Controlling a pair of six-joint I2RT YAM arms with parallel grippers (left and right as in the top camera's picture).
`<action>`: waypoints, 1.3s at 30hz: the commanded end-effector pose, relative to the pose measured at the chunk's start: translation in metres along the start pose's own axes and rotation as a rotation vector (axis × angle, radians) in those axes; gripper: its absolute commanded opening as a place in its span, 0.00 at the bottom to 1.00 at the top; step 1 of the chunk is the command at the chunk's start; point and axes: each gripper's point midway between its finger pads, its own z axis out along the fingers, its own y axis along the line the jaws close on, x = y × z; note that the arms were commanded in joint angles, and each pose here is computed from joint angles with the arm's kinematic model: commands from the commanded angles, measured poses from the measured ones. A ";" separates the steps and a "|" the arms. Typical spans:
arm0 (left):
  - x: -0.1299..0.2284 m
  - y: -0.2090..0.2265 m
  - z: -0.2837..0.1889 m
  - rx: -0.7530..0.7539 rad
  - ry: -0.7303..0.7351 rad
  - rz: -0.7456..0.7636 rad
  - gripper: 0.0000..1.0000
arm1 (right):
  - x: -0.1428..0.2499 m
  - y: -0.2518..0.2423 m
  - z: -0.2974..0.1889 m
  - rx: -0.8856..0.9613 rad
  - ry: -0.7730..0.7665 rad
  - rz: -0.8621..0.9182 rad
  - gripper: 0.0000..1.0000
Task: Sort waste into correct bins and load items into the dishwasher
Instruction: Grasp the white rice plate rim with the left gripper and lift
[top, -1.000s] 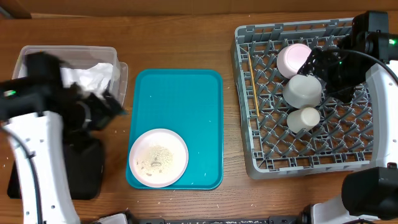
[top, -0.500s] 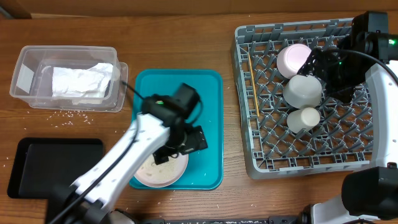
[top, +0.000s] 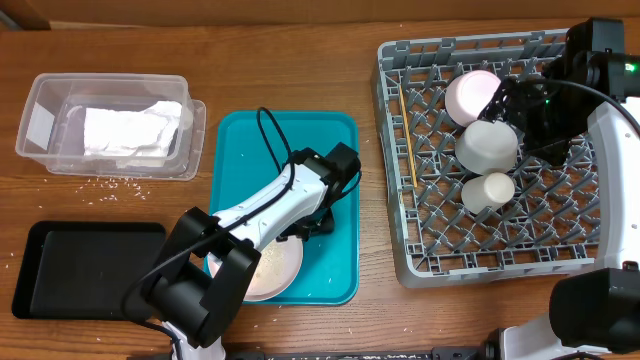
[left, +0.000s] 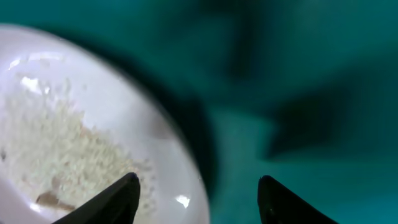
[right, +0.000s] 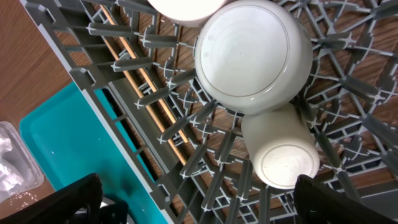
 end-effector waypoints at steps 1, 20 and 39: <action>-0.017 -0.010 -0.004 0.023 -0.075 0.025 0.60 | 0.001 0.003 -0.012 -0.015 -0.035 -0.002 1.00; 0.014 -0.005 0.013 0.032 0.066 -0.026 0.40 | 0.001 0.003 -0.012 -0.016 -0.035 -0.002 1.00; 0.027 0.008 0.025 -0.012 0.100 -0.020 0.18 | 0.001 0.003 -0.012 -0.016 -0.035 -0.001 1.00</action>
